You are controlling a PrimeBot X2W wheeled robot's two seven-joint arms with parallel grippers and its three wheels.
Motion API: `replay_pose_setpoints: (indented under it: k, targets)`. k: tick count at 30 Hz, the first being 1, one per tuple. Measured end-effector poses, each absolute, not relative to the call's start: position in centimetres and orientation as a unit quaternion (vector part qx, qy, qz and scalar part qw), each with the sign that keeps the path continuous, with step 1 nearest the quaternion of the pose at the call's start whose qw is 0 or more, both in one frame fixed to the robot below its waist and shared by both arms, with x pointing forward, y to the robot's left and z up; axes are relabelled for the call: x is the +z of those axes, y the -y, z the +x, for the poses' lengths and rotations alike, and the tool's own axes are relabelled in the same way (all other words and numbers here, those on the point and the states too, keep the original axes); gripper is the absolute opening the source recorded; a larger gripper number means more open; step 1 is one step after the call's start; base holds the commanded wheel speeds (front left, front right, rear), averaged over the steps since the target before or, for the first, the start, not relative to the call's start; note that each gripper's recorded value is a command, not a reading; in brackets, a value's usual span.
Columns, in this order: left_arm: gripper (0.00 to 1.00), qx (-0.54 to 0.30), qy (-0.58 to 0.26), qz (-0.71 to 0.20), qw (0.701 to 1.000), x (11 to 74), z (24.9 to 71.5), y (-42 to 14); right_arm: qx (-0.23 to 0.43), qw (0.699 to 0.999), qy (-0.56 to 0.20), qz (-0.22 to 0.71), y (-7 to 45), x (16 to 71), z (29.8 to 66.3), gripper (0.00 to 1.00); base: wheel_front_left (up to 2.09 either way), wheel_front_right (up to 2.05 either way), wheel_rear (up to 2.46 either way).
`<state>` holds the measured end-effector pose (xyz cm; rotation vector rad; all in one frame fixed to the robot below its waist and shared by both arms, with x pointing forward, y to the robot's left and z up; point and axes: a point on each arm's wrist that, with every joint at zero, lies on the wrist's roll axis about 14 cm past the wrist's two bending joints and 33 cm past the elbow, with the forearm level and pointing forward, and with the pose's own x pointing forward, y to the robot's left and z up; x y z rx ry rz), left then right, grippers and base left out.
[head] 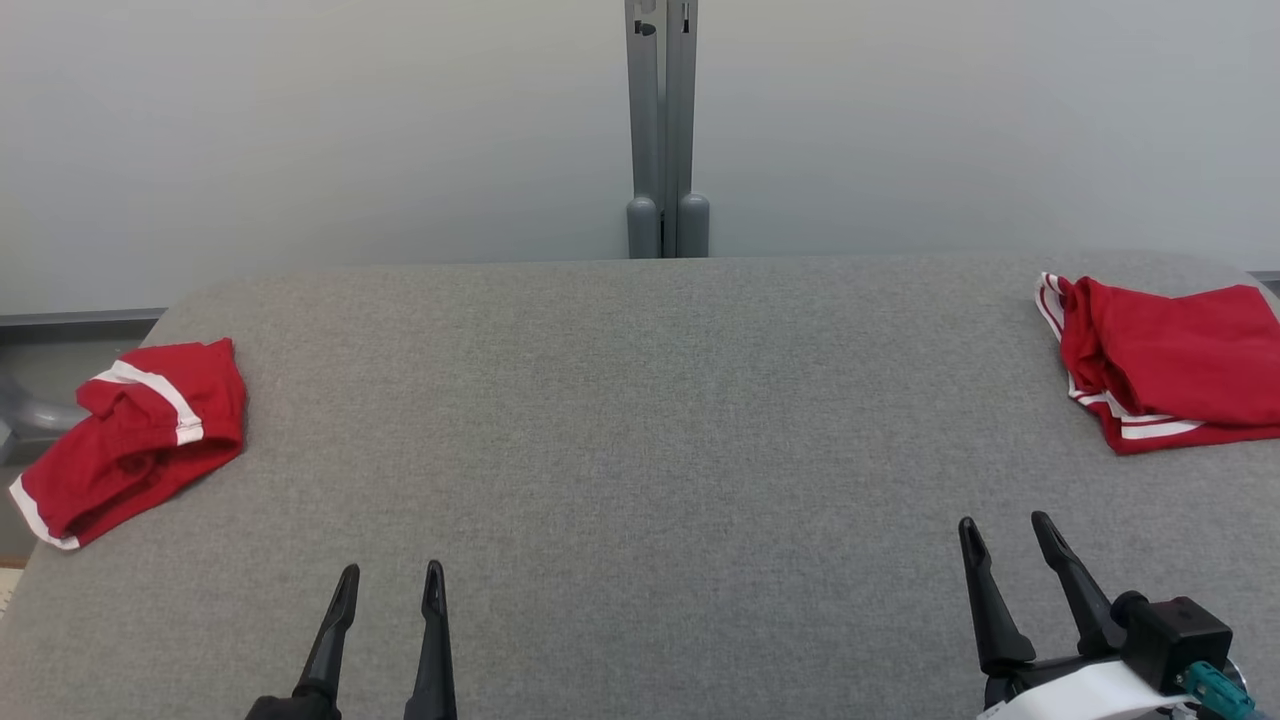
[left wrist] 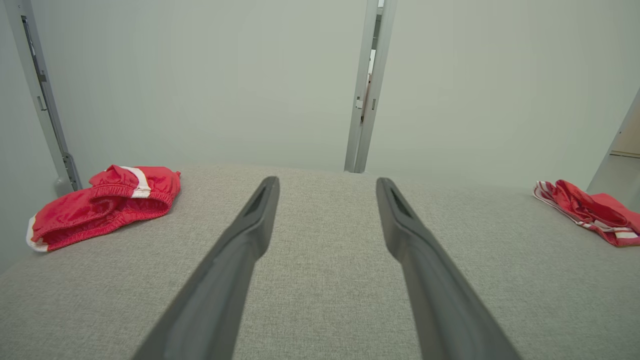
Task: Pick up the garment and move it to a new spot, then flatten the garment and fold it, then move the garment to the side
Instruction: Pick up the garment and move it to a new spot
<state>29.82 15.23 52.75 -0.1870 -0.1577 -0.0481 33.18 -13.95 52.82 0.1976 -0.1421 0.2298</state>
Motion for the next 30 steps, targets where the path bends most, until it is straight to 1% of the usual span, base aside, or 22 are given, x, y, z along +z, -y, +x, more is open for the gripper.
replay_pose_setpoints:
  k: [12, 16, 22, 30]
  targets:
    - [1.0, -0.017, 0.077, -0.09, 0.993, 52.6, 29.7, -15.7, 0.12, 0.986, 0.061, 0.098, 13.5, 52.3, 33.3, 1.0, 0.0, 0.0, 0.0]
    - [1.0, -0.013, 0.075, -0.09, 0.993, 52.4, 29.6, -15.9, 0.134, 0.985, 0.052, 0.095, 12.8, 51.8, 33.3, 1.0, 0.0, 0.0, 0.0]
    - [1.0, 0.008, 0.075, -0.086, 0.994, 52.2, 29.0, -17.1, 0.174, 0.979, 0.041, 0.097, 10.2, 51.4, 33.6, 1.0, 0.0, 0.0, 0.0]
    - [1.0, 0.071, 0.08, -0.078, 0.991, 52.1, 27.0, -20.6, 0.246, 0.962, 0.029, 0.111, 5.0, 51.4, 34.5, 1.0, 0.0, 0.0, 0.0]
